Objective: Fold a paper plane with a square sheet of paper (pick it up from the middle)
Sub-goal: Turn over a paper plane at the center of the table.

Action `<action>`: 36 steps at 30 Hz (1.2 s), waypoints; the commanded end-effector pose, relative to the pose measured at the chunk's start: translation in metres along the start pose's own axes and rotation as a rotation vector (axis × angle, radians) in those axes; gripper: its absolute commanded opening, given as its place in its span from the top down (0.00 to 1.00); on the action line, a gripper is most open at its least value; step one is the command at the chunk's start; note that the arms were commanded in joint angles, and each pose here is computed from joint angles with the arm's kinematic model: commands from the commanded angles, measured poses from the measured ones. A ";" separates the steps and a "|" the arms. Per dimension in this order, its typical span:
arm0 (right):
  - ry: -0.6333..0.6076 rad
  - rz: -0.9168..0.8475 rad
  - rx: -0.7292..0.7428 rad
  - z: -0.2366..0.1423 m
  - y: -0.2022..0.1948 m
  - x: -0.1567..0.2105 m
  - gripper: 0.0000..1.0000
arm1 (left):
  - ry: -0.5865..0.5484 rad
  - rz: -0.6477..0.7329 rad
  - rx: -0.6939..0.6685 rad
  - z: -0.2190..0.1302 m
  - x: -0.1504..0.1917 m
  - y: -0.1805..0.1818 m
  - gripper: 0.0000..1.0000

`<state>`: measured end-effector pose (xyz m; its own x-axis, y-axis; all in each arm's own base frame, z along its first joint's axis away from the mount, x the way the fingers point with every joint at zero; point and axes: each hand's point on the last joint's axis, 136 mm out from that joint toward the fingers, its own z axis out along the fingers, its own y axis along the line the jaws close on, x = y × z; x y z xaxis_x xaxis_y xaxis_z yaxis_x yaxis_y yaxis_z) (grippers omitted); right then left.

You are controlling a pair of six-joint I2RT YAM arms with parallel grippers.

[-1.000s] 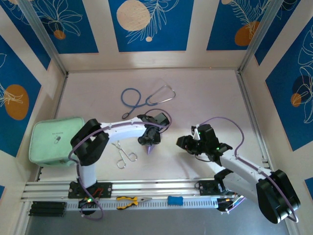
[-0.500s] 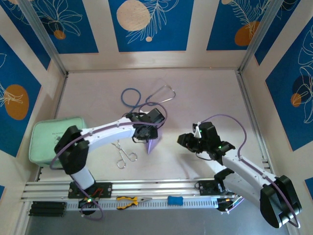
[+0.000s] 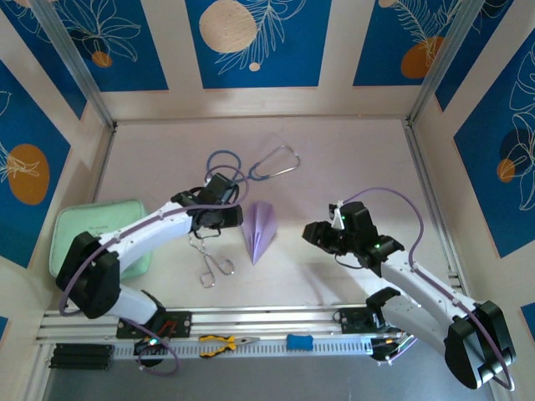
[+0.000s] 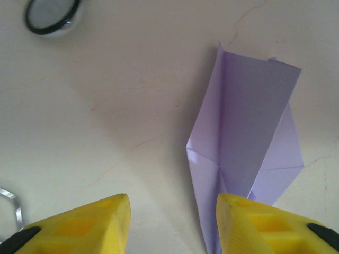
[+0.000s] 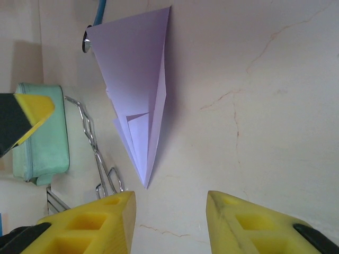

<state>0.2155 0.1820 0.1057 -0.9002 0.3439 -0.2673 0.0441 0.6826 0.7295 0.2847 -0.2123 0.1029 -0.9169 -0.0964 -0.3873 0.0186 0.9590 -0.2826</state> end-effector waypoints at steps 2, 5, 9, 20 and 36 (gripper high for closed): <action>0.014 -0.006 0.017 0.001 0.001 -0.001 0.59 | 0.101 0.035 0.180 0.025 -0.003 -0.026 0.53; 0.020 -0.008 0.019 0.003 0.003 0.000 0.59 | 0.146 0.009 0.202 0.045 -0.004 -0.024 0.54; 0.027 -0.008 0.021 0.005 0.004 0.000 0.59 | 0.177 -0.003 0.189 0.064 -0.007 -0.020 0.55; 0.042 0.002 0.031 0.012 -0.001 0.002 0.59 | 0.229 -0.069 0.259 0.079 0.004 -0.026 0.79; 0.047 0.002 0.032 0.014 -0.004 0.003 0.59 | 0.201 -0.181 0.217 0.070 0.010 -0.013 0.91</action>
<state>0.2144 0.1866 0.0850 -0.9229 0.3197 -0.2144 0.0837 0.7105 0.6987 0.2982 -0.2480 0.0287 -0.9836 -0.1389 -0.1151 -0.0628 0.8618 -0.5033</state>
